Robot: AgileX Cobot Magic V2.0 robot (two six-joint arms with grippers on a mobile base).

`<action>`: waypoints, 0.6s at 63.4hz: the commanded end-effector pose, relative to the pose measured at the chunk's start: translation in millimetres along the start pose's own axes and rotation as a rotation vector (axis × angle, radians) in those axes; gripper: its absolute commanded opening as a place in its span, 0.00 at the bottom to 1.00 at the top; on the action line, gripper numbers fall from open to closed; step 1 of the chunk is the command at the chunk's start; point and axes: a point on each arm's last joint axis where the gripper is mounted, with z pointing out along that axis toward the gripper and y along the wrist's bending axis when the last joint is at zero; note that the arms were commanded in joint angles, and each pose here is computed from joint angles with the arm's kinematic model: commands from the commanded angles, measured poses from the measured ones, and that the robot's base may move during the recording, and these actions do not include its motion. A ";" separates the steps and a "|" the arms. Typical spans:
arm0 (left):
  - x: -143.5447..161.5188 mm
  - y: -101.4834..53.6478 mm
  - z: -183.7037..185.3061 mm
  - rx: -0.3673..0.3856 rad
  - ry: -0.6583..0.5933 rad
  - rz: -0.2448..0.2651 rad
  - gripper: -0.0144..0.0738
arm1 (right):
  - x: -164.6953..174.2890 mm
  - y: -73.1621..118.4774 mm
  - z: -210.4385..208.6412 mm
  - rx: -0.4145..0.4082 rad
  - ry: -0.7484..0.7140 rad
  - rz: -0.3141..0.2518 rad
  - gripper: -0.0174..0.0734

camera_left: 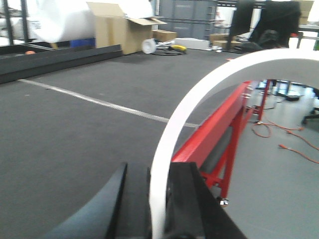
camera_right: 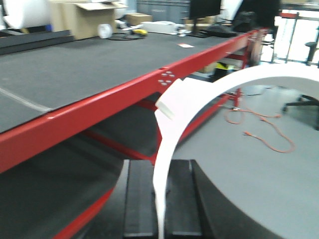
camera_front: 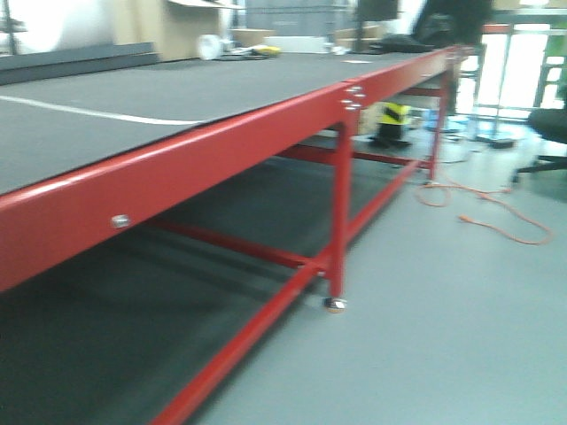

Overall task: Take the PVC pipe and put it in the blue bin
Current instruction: 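Drive the base away from the table holding both arcs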

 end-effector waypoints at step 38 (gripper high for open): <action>-2.7 0.0 -1.0 -0.001 -0.029 -0.015 0.04 | -1.8 -0.7 -0.6 0.008 -0.026 -0.012 0.01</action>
